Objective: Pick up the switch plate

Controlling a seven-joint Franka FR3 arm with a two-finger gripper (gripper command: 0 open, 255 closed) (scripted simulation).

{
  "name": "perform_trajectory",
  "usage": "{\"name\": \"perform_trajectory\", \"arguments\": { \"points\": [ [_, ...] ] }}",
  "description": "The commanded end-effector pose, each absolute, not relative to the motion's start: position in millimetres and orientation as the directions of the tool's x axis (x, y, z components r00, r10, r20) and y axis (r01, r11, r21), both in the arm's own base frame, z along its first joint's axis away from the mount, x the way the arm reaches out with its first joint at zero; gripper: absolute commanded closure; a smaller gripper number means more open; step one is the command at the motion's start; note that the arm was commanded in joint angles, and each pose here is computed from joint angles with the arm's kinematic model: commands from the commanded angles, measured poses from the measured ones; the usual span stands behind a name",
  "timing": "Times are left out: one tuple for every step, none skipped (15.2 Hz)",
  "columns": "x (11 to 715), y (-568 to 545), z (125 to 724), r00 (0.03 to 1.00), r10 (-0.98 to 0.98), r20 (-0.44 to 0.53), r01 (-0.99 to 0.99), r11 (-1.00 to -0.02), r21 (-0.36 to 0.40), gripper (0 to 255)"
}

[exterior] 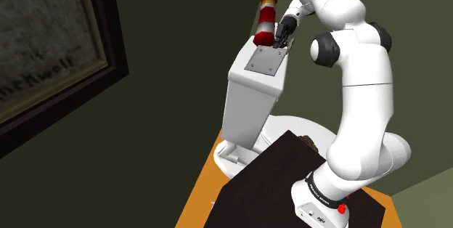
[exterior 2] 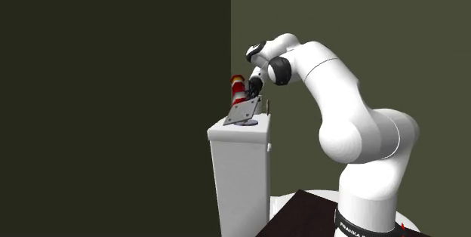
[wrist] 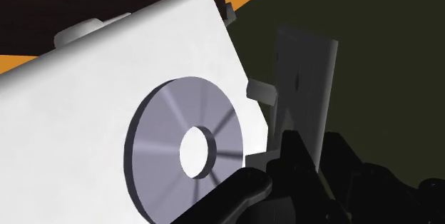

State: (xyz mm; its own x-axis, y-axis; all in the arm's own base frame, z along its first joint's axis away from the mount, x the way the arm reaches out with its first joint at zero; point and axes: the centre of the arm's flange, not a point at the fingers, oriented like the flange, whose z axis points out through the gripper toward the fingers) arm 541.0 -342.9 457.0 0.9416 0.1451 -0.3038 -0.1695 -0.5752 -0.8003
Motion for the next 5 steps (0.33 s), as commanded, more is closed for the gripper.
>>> {"name": "perform_trajectory", "arguments": {
  "points": [
    [540.8,-343.5,467.9,0.942,0.145,-0.304,-0.17,-0.575,-0.8,255],
    [540.8,-343.5,473.2,0.942,0.145,-0.304,-0.17,-0.575,-0.8,255],
    [540.8,-343.5,478.5,0.942,0.145,-0.304,-0.17,-0.575,-0.8,255],
    [540.8,-343.5,479.3,0.942,0.145,-0.304,-0.17,-0.575,-0.8,255],
    [540.8,-343.5,479.3,0.942,0.145,-0.304,-0.17,-0.575,-0.8,255]
  ]
}}
